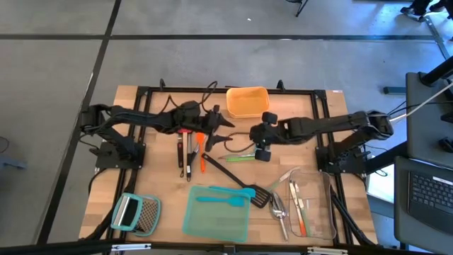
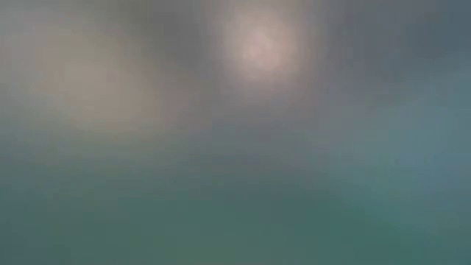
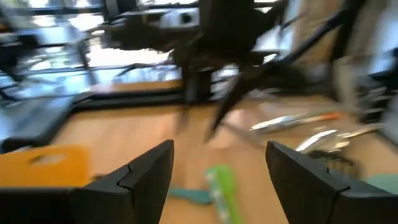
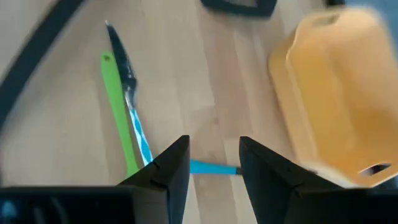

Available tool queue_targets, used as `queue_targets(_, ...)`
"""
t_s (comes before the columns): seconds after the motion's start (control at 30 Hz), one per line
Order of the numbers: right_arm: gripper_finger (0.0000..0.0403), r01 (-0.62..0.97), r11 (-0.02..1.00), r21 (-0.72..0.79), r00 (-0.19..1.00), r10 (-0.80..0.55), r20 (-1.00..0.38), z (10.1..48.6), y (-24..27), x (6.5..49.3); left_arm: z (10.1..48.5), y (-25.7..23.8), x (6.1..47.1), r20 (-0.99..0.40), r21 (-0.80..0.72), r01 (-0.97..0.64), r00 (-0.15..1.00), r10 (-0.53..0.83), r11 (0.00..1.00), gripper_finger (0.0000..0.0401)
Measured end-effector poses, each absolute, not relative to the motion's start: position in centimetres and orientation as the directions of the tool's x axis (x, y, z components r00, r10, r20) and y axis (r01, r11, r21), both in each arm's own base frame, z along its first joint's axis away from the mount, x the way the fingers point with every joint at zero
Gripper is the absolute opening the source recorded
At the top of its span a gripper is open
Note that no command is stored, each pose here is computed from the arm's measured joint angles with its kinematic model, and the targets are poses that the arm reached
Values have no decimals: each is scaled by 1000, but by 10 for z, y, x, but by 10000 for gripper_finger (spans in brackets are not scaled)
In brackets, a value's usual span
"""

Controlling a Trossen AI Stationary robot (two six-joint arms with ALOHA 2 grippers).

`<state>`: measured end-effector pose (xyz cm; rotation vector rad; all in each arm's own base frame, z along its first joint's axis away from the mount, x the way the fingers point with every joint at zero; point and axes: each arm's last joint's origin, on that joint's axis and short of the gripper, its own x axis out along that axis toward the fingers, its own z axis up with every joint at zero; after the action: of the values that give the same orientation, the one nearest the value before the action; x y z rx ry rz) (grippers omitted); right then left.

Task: Pick & Place Kitchen Items
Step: Put the blue patterned table knife into the transparent bin

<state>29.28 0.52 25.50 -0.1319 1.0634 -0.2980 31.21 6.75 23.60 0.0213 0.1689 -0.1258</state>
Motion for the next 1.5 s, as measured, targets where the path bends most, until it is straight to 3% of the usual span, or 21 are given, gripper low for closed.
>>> queue_targets(0.13, 140, 199, 962, -187, 424, -257, -868, 239, -10, 289, 242, 64, 313, -146, -13, 243, 959, -242, 970, 251)
queue_targets(0.33, 140, 332, 940, -75, 480, -237, -844, 223, -17, 291, 240, 65, 313, -164, -42, 251, 953, -254, 967, 251)
queue_targets(0.67, 140, 186, 970, 154, 456, 54, -888, 207, -11, 289, 249, 70, 297, -217, -132, 256, 935, -280, 958, 251)
queue_targets(0.83, 140, 62, 997, 51, 462, 16, -887, 194, -13, 301, 254, 68, 295, -199, -89, 277, 936, -289, 957, 251)
queue_targets(1.0, 140, -59, 998, -4, 339, 16, -941, 156, -10, 310, 254, 65, 295, -197, -84, 296, 931, -307, 951, 251)
queue_targets(1.13, 140, -28, 999, -22, 286, -13, -958, 137, -12, 314, 253, 65, 295, -198, -82, 297, 931, -307, 952, 251)
queue_targets(1.5, 140, 40, 999, 1, 269, -10, -963, 130, -23, 315, 254, 65, 295, -196, -62, 296, 933, -303, 953, 251)
